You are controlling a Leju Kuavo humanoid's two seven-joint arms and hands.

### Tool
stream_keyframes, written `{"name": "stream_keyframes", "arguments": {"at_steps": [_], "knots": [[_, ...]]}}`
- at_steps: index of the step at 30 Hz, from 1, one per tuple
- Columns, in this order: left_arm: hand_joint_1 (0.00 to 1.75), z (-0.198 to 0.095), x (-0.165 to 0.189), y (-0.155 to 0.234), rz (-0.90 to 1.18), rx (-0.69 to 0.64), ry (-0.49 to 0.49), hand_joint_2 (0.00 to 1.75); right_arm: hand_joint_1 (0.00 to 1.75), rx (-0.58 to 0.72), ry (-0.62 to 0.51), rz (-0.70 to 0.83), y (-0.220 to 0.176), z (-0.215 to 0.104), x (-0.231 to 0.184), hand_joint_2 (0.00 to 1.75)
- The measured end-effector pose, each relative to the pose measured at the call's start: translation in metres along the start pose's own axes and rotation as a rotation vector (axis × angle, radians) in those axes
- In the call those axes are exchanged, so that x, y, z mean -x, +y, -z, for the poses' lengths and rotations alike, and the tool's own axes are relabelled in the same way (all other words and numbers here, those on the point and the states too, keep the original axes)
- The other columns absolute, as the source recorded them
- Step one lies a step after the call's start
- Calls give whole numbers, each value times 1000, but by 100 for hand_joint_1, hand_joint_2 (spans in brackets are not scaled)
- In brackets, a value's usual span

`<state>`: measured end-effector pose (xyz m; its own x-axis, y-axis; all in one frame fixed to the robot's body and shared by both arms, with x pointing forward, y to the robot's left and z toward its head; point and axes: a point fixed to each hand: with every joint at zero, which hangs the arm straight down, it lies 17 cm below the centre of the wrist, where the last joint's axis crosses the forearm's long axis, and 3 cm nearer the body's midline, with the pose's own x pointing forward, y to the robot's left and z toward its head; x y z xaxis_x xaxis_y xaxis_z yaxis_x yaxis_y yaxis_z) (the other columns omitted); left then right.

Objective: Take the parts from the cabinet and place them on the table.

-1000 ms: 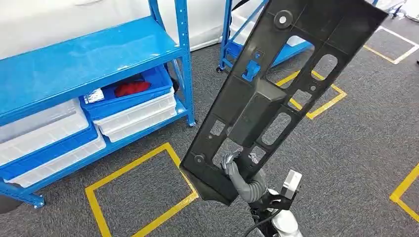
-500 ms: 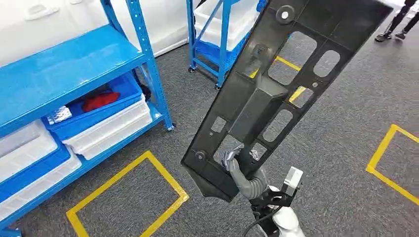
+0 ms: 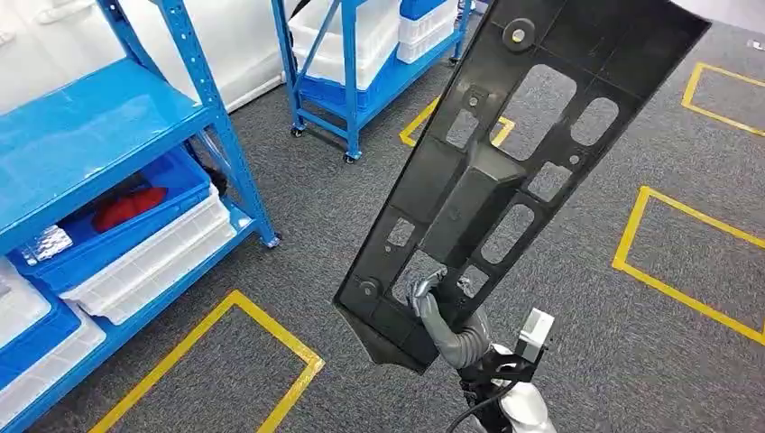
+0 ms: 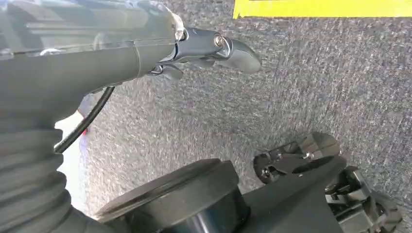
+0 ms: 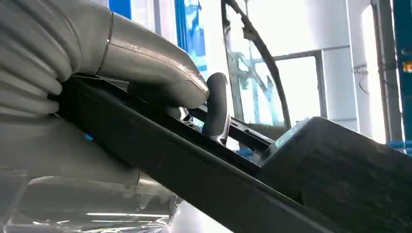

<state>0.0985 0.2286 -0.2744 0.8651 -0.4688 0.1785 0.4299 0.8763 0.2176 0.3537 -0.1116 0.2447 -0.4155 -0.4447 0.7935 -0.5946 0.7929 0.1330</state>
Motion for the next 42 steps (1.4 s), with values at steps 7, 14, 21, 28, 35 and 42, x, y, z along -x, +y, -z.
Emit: {"name": "stream_keyframes", "arguments": {"at_steps": [7,14,21,28,35,42], "knots": [[0,0,1,2,4,-3,3,175,175,1,-8,-1,0,0,-4,175],[0,1,-6,5,-3,-5,-9,175,175,3,-4,1,0,-1,-2,175],[0,0,-3,-1,-5,2,-7,175,175,3,-6,2,1,-2,-4,175],[0,0,3,-2,-2,4,13,175,175,16,-9,-2,-2,-1,-5,175],[0,0,1,-1,-2,-1,4,175,175,17,-16,-1,-4,-1,-8,175],[0,1,-7,7,-19,-13,-13,175,175,13,-24,6,-4,1,-8,175]]}}
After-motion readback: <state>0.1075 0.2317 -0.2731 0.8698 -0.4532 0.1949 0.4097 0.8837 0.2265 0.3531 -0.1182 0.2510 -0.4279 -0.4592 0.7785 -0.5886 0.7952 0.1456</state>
